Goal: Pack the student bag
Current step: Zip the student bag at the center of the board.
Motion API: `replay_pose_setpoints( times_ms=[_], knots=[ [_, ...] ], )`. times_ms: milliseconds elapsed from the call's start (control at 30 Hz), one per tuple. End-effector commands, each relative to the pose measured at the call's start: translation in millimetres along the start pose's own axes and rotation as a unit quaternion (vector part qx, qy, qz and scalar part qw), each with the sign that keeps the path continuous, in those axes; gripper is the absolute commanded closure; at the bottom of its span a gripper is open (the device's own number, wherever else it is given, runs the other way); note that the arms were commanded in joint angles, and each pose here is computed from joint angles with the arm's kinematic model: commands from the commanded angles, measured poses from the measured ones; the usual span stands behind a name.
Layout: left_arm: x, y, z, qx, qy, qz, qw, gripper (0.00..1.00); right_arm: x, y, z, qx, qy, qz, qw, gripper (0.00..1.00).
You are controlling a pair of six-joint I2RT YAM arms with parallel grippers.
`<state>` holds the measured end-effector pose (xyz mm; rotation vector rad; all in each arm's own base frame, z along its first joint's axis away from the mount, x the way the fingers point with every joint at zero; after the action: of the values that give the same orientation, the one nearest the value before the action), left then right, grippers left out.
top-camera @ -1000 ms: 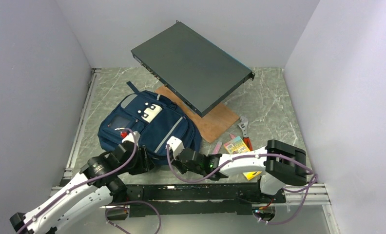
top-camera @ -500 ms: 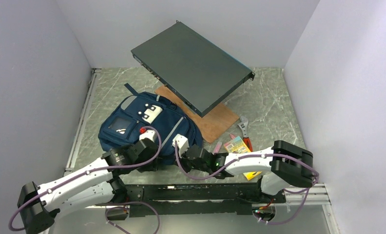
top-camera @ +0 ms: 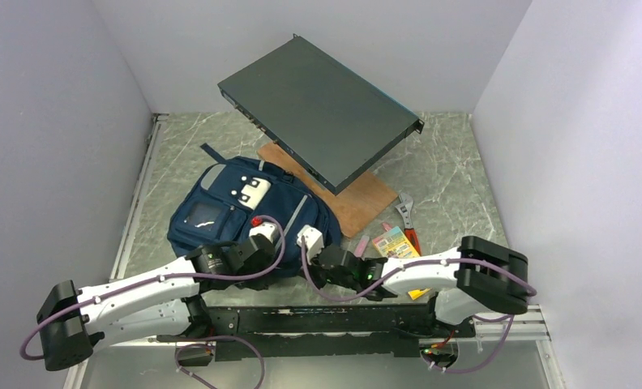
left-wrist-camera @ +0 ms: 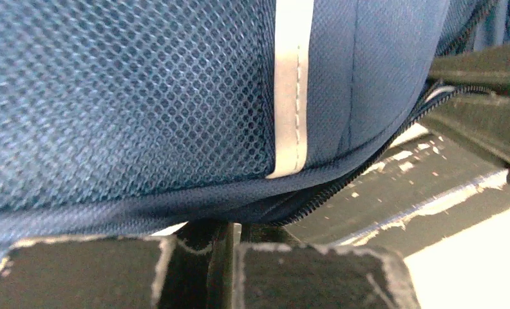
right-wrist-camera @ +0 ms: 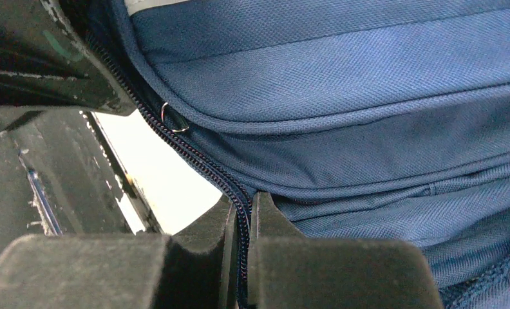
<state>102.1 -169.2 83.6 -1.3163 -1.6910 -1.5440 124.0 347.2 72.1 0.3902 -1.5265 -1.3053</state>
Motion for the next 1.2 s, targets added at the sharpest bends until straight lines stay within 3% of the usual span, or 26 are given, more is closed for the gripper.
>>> replay_pose_setpoints(
  times_ms=[0, 67, 100, 167, 233, 333, 400, 500, 567, 633, 767, 867, 1000, 1167],
  knots=[
    [15, 12, -90, 0.019, -0.235, -0.010, 0.972, 1.00, 19, 74, 4, -0.051, -0.002, -0.126, 0.991, 1.00],
    [7, 7, -87, 0.026, -0.231, -0.006, 0.973, 1.00, 17, 62, 6, -0.034, -0.002, -0.069, 0.997, 1.00],
    [5, 6, -86, 0.026, -0.225, -0.002, 0.974, 1.00, 17, 56, 6, -0.035, -0.012, -0.042, 0.998, 0.91],
    [3, 6, -85, 0.025, -0.215, 0.002, 0.976, 1.00, 24, 42, 2, -0.052, -0.043, -0.001, 0.998, 0.62],
    [3, 9, -88, 0.027, -0.215, 0.001, 0.976, 1.00, 39, 37, 3, -0.076, -0.052, 0.007, 0.996, 0.42],
    [4, 12, -102, 0.025, -0.249, 0.001, 0.968, 1.00, 60, 29, 10, -0.111, -0.038, 0.014, 0.993, 0.26],
    [5, 14, -105, 0.025, -0.249, 0.004, 0.968, 0.84, 71, 25, 11, -0.129, -0.030, 0.014, 0.991, 0.21],
    [9, 18, -95, 0.032, -0.229, -0.013, 0.973, 0.40, 79, 22, 11, -0.149, -0.033, 0.010, 0.988, 0.19],
    [16, 21, -85, 0.041, -0.219, -0.032, 0.974, 0.22, 80, 24, 15, -0.159, -0.029, 0.005, 0.987, 0.18],
    [29, 20, -68, 0.051, -0.200, -0.039, 0.978, 0.13, 79, 30, 25, -0.168, -0.025, -0.008, 0.985, 0.18],
    [61, 28, -18, 0.107, -0.114, -0.087, 0.984, 0.03, 72, 40, 50, -0.176, -0.041, -0.035, 0.983, 0.22],
    [86, 30, 27, 0.175, -0.034, -0.135, 0.975, 0.00, 54, 36, 62, -0.180, -0.059, -0.019, 0.982, 0.35],
    [101, 26, 53, 0.252, -0.009, -0.167, 0.953, 0.09, 33, 36, 69, -0.216, -0.115, -0.009, 0.970, 0.49],
    [88, 22, 43, 0.280, -0.033, -0.154, 0.947, 0.16, 8, 19, 70, -0.236, -0.163, 0.003, 0.958, 0.48]
  ],
)
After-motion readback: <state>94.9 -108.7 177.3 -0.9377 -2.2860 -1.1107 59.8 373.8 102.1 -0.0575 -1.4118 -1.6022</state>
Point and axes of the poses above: each gripper's point midway between its finger pads, its own x axis back along the fingers, its own z axis along the line the jaws close on, y = z × x, the point moved 2 cm from there along x, back along the fingers, and after that the axes turned 3 degrees about x, right-handed, at the moved point
